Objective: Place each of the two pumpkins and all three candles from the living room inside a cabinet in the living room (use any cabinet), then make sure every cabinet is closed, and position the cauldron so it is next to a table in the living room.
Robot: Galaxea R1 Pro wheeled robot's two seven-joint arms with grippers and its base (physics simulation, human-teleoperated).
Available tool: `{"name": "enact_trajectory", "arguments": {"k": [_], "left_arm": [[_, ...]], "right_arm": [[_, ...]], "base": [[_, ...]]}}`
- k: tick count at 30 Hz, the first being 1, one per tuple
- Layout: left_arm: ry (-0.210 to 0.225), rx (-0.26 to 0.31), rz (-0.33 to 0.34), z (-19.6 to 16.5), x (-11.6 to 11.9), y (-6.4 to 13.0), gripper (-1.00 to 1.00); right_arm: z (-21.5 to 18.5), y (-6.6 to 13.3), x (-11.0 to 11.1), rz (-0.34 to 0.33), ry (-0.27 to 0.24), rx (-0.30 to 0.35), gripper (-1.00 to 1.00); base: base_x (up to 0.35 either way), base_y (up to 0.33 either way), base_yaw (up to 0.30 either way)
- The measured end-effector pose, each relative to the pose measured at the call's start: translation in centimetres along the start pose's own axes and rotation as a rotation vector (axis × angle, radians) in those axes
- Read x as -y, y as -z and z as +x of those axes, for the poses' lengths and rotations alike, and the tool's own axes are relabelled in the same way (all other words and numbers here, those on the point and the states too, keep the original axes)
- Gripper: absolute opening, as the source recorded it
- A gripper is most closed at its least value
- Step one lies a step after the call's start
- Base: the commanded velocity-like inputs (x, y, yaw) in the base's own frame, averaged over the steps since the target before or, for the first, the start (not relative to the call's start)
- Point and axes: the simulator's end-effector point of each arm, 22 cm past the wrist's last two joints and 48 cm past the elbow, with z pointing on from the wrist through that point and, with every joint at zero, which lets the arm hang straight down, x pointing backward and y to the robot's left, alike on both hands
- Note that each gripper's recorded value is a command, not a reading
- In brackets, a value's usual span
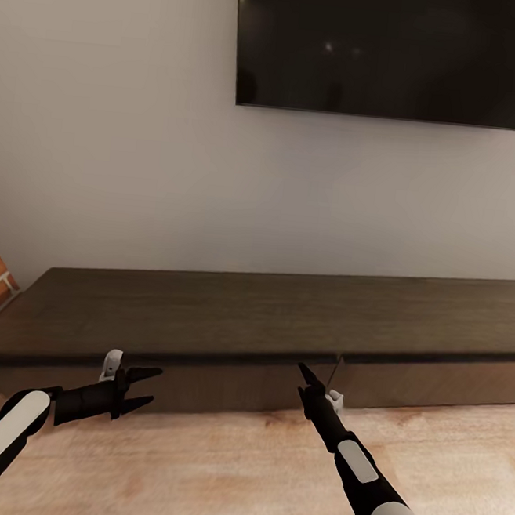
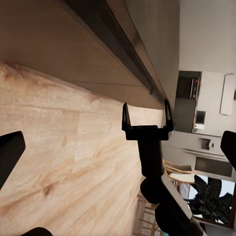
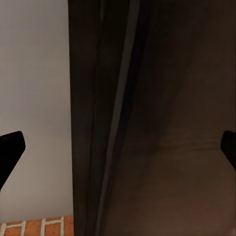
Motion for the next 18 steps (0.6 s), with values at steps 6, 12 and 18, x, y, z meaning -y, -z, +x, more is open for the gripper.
{"name": "enact_trajectory", "arguments": {"k": [6,12,18], "left_arm": [[0.002,0.0,-0.001,0.0,-0.09,0.01,1.0],[0.003,0.0,-0.001,0.02,-0.11,-0.01,1.0],[0.004,0.001,-0.003,0.0,-0.18,0.03,1.0]], "right_arm": [[0.0,0.01,0.07,0.002,-0.001,0.0,1.0],[0.0,0.01,0.09,0.002,-0.001,0.0,1.0],[-0.01,0.01,0.09,0.002,0.0,0.001,1.0]], "base": [[0.054,-0.037,0.0],[0.006,-0.003,0.0],[0.03,0.0,0.0]]}}
